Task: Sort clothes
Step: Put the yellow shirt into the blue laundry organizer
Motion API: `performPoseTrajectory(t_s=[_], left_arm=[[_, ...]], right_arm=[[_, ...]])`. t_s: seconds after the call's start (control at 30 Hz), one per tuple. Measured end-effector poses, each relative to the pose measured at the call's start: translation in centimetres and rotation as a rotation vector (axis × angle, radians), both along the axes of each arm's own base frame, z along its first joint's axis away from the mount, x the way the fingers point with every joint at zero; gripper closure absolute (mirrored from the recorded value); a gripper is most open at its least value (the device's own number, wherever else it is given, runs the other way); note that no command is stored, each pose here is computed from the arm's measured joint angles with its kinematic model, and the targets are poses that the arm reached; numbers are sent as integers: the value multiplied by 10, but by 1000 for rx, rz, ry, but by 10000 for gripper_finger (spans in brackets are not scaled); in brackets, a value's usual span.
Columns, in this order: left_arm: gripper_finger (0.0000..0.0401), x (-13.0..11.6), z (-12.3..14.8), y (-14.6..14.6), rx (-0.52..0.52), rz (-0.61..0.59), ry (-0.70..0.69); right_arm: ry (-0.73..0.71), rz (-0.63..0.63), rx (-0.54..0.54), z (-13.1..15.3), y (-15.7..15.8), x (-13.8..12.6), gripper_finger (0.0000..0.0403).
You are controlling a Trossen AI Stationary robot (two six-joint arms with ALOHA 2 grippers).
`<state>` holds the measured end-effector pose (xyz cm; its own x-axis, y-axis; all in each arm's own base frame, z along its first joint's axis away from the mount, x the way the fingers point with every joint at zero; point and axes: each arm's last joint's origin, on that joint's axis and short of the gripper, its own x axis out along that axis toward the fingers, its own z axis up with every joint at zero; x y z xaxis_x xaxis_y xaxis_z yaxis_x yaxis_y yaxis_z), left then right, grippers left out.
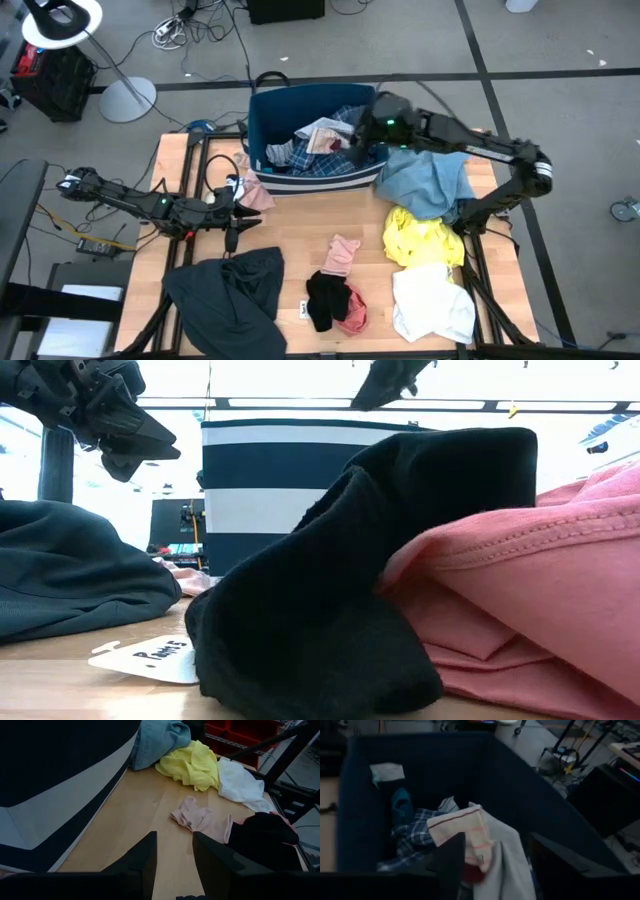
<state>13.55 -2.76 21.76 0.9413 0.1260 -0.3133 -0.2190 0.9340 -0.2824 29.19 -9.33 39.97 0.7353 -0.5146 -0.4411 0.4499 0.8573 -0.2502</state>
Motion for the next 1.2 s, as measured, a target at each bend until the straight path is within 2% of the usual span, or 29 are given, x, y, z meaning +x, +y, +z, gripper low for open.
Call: performPoseTrajectory(t_s=[0.1, 0.23, 0.4, 0.53, 0.73, 1.0, 1.2], left_arm=[[270, 0, 0, 0, 0, -1, 0], [270, 0, 0, 0, 0, -1, 0], [270, 0, 0, 0, 0, -1, -1], [270, 0, 0, 0, -9, 2, -3], [270, 0, 0, 0, -17, 5, -4], [270, 0, 0, 0, -31, 9, -7], [270, 0, 0, 0, -43, 14, -8]], right_arm=[[-18, -23, 72, 12, 14, -25, 170], [39, -17, 192, 18, 40, -60, 167], [136, 34, 285, 4, 80, -86, 175], [166, 0, 292, -15, 111, -103, 175], [201, -91, 389, -56, 142, -125, 176], [398, -322, 529, -129, 160, -147, 176], [464, -541, 672, -167, 166, -161, 176]])
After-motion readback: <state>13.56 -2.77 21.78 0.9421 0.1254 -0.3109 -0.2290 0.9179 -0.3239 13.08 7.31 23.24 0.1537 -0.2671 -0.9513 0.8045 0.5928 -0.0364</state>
